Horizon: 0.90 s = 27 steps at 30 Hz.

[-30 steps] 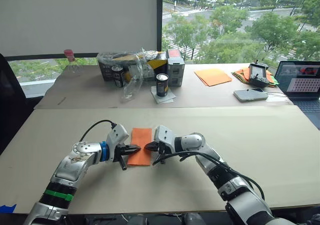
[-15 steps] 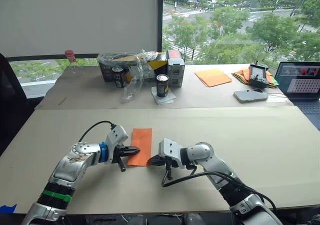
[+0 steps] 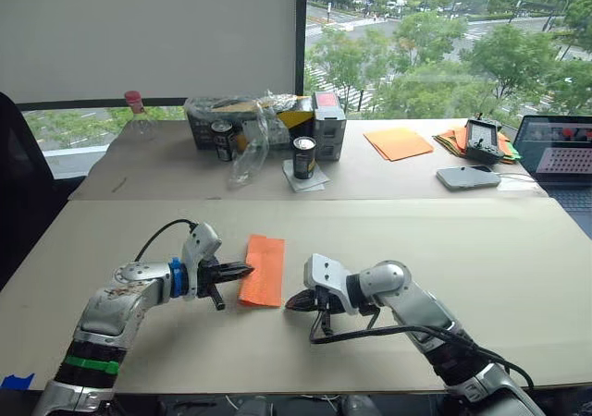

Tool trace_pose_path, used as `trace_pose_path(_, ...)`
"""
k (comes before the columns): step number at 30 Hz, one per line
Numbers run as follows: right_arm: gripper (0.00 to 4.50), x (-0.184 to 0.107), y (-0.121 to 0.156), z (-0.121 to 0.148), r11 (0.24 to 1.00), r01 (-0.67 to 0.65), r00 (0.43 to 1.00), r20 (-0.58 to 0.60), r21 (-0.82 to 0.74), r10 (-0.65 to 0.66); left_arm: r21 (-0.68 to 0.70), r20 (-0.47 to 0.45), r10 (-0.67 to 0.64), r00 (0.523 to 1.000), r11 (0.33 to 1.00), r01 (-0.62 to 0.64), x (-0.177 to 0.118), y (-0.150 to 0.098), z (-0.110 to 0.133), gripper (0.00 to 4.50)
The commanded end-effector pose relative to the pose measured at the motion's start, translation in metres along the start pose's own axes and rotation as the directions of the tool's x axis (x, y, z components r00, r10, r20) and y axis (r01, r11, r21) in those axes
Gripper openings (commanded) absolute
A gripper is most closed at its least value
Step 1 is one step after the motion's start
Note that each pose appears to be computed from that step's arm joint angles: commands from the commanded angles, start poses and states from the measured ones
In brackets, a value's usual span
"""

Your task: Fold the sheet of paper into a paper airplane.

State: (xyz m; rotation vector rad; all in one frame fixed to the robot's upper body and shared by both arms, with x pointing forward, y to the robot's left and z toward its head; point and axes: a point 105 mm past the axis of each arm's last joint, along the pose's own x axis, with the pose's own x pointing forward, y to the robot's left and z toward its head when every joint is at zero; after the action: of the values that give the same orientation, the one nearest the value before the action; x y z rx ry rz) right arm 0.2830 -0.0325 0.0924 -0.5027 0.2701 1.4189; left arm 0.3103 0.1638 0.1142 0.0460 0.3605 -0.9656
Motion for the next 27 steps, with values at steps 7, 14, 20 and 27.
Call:
trace_pose_path(7, 0.0, -0.04, -0.021, 0.037, 0.992, 0.114, 0.992, 0.055, -0.056, -0.111, 0.011, -0.018, 0.181, 0.983, 0.984, -0.18, -0.021, 0.034, 0.009, 0.03)
trace_pose_path(14, 0.0, -0.052, -0.03, 0.035, 0.979, 0.189, 0.982, 0.02, -0.07, -0.188, 0.081, -0.12, 0.122, 0.985, 0.99, -0.112, 0.003, 0.025, -0.021, 0.03)
trace_pose_path(20, 0.0, -0.062, -0.033, 0.037, 0.97, 0.227, 0.974, 0.003, -0.081, -0.228, 0.096, -0.122, 0.021, 0.992, 0.995, -0.009, 0.029, 0.01, -0.024, 0.03)
trace_pose_path(27, 0.0, -0.078, -0.046, 0.027, 0.942, 0.325, 0.941, -0.073, -0.078, -0.331, 0.107, -0.093, -0.103, 0.99, 0.988, 0.113, 0.061, -0.016, -0.012, 0.03)
